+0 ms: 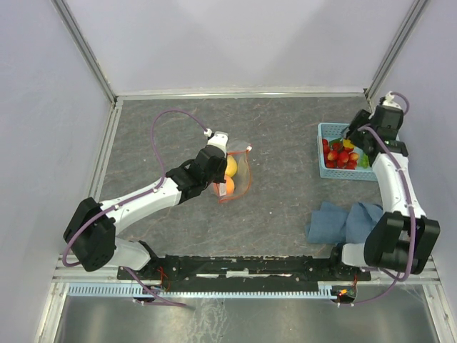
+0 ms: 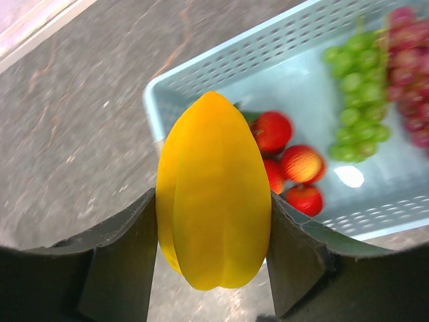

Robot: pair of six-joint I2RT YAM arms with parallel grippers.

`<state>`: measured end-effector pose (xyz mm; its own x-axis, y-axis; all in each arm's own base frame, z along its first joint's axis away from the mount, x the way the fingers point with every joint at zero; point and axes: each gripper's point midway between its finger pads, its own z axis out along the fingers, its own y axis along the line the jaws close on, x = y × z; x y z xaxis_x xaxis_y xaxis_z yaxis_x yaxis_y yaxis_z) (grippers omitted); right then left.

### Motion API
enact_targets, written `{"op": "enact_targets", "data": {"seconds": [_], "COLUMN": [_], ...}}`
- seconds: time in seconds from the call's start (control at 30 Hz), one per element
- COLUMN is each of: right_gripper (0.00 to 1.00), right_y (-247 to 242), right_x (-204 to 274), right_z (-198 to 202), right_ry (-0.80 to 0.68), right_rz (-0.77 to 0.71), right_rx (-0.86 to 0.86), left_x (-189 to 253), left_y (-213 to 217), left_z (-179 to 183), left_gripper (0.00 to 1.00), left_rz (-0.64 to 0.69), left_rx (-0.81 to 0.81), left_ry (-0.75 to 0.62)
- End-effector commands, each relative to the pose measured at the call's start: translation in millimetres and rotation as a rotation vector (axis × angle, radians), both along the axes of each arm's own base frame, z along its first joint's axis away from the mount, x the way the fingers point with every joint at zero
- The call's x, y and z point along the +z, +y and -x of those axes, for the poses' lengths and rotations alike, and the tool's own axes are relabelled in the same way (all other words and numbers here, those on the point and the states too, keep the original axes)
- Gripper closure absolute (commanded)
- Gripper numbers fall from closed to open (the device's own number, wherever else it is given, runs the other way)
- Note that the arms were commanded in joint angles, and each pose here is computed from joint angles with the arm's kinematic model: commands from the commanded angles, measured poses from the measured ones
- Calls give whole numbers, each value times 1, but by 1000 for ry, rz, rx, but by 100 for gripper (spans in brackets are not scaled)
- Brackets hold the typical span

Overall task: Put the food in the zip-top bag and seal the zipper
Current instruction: Pick up the fake fruit from the bin.

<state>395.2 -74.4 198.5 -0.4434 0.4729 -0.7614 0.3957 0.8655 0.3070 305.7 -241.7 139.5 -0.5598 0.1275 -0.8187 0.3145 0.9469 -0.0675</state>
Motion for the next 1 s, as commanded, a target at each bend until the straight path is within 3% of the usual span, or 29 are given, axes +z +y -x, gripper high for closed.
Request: {"op": "enact_targets", "data": {"seconds": [0.0, 0.37, 0.97], "right_gripper": [58, 59, 59], "right_y": [56, 159, 323], "right_x": [18, 49, 35], "right_z": [16, 63, 142], "right_ry": [-39, -112, 16], "right_rz": [-52, -170, -345], "right_rx": [155, 495, 985], "left_x": [31, 33, 23], "left_y": [-9, -14, -21], "left_z": [-10, -17, -15], "left_gripper": [97, 97, 97], "left_rz": [38, 24, 29], "left_rx": [-21, -15, -42], "left_ry": [-72, -70, -38]}}
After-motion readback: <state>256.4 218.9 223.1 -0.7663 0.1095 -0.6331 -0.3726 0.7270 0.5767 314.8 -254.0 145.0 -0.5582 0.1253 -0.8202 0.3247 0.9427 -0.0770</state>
